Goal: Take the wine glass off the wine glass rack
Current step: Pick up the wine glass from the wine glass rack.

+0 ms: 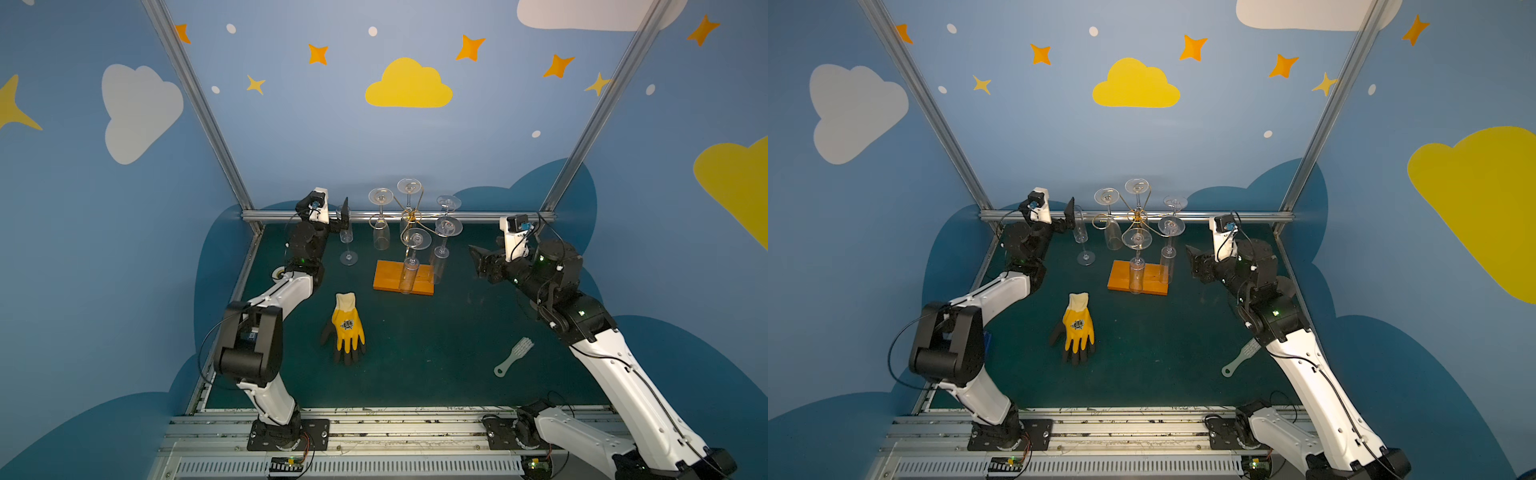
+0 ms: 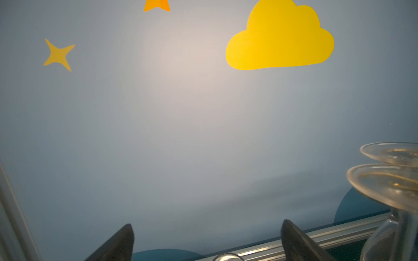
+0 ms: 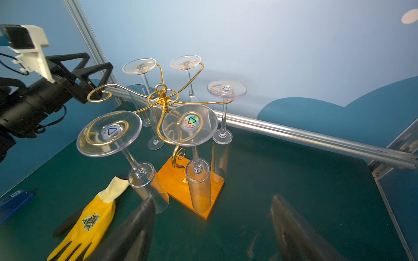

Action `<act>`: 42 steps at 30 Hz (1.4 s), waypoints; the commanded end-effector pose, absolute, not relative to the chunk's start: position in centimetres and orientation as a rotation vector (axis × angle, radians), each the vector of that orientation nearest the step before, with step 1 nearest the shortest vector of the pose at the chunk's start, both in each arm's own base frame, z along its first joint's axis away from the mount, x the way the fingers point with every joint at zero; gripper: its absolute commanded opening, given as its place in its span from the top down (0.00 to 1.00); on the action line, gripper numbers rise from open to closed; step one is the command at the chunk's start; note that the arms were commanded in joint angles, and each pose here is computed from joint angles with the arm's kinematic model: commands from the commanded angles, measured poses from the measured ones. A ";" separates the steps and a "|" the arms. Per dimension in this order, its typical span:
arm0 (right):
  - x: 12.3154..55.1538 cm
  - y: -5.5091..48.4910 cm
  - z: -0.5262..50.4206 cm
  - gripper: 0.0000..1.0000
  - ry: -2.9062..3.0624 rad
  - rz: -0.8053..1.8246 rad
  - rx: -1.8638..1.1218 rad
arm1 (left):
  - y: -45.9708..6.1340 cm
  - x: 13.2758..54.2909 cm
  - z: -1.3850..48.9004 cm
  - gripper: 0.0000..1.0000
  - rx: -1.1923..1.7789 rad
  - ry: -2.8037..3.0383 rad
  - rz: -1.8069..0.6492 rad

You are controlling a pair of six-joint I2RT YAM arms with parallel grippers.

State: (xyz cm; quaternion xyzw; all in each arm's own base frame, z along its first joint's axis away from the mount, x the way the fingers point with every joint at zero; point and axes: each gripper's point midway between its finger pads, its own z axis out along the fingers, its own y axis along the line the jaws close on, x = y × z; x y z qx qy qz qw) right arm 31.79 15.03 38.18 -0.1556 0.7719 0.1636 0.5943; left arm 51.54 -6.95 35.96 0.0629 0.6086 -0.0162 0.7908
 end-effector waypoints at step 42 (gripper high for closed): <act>31.9 26.8 36.1 0.58 2.035 1.547 0.038 | -7.8 29.1 31.0 0.01 -0.306 1.748 -0.790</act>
